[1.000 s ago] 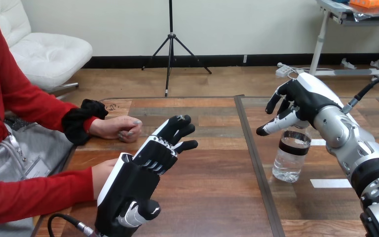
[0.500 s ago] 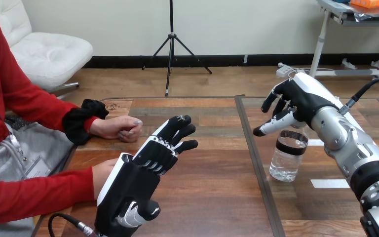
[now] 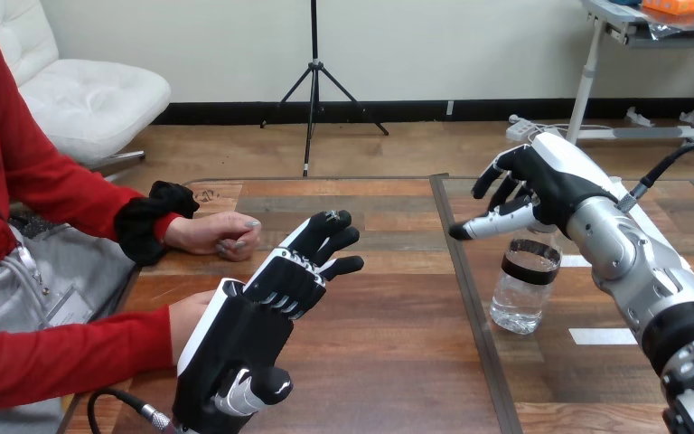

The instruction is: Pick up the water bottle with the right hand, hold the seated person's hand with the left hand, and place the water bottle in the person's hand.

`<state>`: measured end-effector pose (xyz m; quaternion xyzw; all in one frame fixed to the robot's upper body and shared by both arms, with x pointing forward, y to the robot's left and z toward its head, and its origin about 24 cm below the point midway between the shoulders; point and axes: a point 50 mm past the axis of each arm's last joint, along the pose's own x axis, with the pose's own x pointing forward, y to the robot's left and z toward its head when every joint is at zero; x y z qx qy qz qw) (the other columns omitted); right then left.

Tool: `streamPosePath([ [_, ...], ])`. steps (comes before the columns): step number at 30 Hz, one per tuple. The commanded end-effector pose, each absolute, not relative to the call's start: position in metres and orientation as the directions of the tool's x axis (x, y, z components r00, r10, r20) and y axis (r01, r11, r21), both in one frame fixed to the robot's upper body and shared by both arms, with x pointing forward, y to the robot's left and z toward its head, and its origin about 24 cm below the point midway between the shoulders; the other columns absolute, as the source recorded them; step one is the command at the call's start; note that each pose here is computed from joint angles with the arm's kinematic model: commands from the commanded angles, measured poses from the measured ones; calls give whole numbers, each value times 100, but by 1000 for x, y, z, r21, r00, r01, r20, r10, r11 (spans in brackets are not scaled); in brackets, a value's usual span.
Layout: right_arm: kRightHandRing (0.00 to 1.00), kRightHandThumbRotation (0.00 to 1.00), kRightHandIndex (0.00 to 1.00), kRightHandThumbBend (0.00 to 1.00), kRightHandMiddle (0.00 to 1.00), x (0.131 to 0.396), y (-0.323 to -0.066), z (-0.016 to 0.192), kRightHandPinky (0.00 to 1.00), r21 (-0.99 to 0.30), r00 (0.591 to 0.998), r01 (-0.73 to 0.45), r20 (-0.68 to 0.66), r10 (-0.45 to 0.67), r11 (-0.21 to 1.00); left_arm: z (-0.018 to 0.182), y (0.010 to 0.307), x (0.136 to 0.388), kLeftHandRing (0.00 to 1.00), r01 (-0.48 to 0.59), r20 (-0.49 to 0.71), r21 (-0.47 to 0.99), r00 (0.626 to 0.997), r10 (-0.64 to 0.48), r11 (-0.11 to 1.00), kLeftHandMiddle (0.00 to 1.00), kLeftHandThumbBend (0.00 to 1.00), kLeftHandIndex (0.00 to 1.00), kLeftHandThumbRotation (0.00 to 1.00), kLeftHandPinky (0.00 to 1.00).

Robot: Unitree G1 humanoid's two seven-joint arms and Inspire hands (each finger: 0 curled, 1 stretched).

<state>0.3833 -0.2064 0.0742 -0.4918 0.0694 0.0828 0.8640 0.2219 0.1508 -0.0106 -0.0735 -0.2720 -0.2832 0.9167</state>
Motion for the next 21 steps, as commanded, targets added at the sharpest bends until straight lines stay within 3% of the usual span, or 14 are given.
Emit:
streamPosePath([
  [1, 52, 44, 63, 89, 58, 386, -214, 96, 45, -841, 994, -112, -86, 74, 529, 6, 139, 238, 93, 561, 617, 26, 642, -455, 827, 94, 99, 91, 73, 84],
  [21, 72, 63, 77, 93, 77, 374, -218, 87, 61, -766, 999, -29, -2, 43, 642, 7, 139, 238, 92, 556, 616, 40, 640, -459, 830, 94, 100, 92, 74, 84],
])
